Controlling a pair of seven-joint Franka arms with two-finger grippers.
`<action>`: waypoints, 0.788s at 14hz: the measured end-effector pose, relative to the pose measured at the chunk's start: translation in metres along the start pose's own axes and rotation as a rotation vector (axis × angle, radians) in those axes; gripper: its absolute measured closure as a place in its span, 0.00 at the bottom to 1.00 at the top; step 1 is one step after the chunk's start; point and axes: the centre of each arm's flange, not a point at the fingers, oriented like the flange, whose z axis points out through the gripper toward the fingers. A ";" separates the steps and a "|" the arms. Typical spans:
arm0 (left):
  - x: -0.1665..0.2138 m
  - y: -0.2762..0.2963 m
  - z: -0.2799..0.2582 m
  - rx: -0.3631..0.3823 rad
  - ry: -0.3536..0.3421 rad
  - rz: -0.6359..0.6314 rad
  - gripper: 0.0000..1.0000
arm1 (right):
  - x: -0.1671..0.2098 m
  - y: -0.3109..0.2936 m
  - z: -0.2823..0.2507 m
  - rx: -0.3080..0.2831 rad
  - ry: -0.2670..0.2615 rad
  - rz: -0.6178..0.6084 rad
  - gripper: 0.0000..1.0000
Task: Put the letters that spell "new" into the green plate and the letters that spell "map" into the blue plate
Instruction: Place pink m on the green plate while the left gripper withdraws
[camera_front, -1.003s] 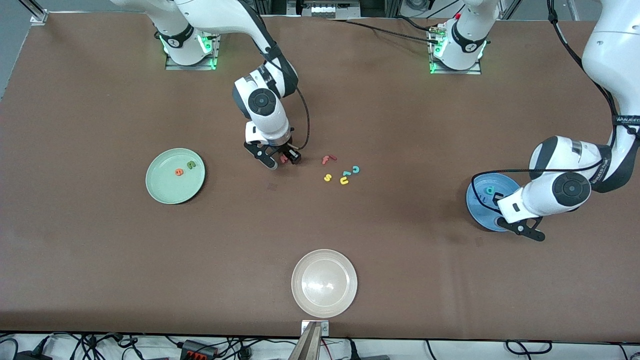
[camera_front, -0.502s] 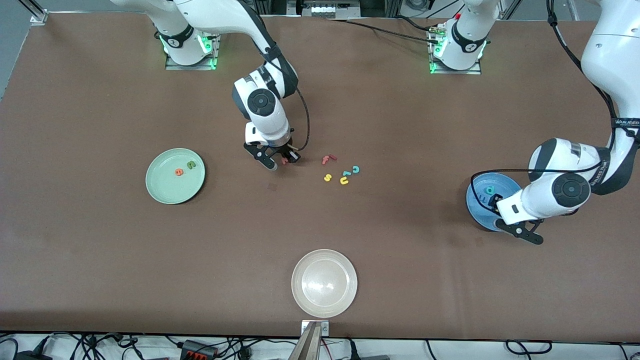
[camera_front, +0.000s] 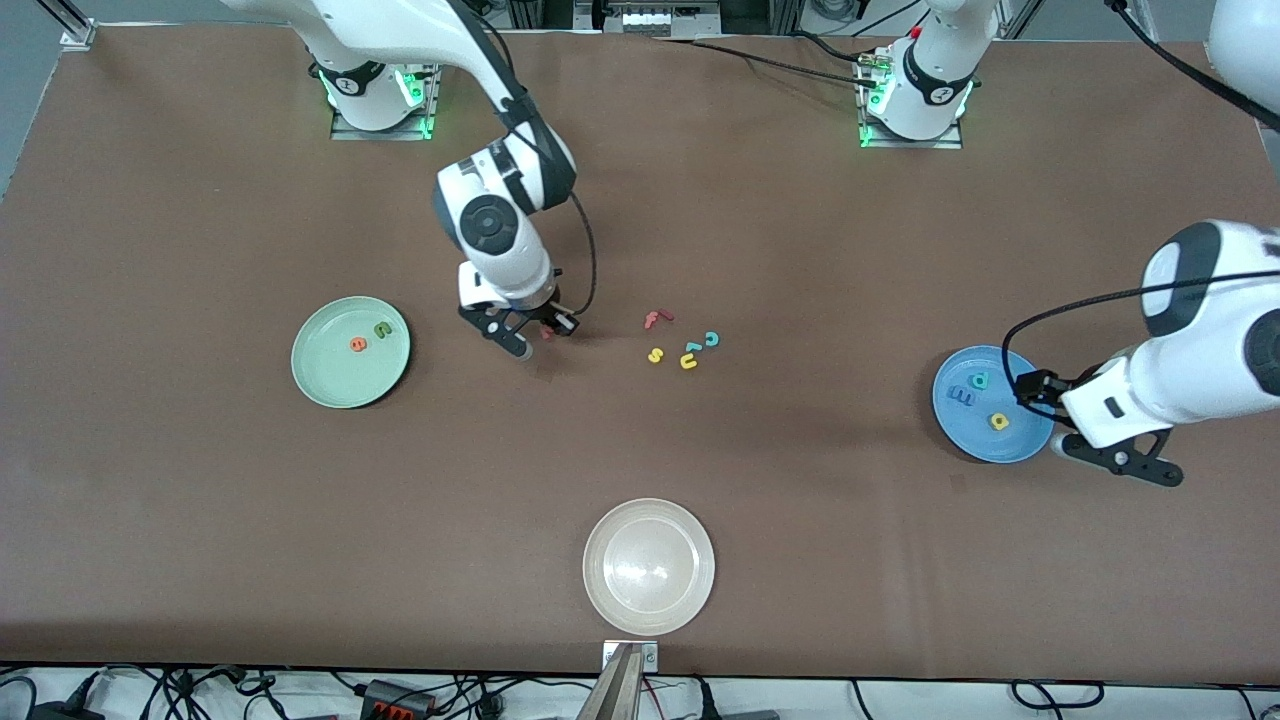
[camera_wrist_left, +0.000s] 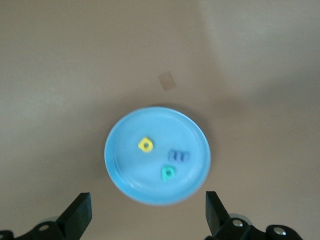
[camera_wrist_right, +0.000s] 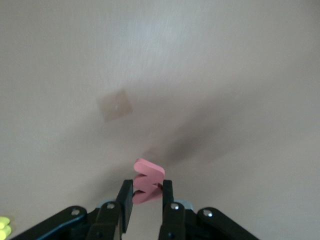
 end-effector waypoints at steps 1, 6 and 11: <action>0.000 0.012 -0.018 -0.014 -0.005 -0.005 0.00 | 0.024 0.012 -0.015 -0.022 -0.027 -0.033 0.72; -0.023 0.041 -0.090 -0.077 0.049 -0.194 0.00 | 0.178 0.146 -0.030 -0.074 -0.188 -0.204 0.72; -0.090 0.058 -0.158 -0.079 0.107 -0.269 0.00 | 0.227 0.219 -0.025 -0.070 -0.262 -0.337 0.72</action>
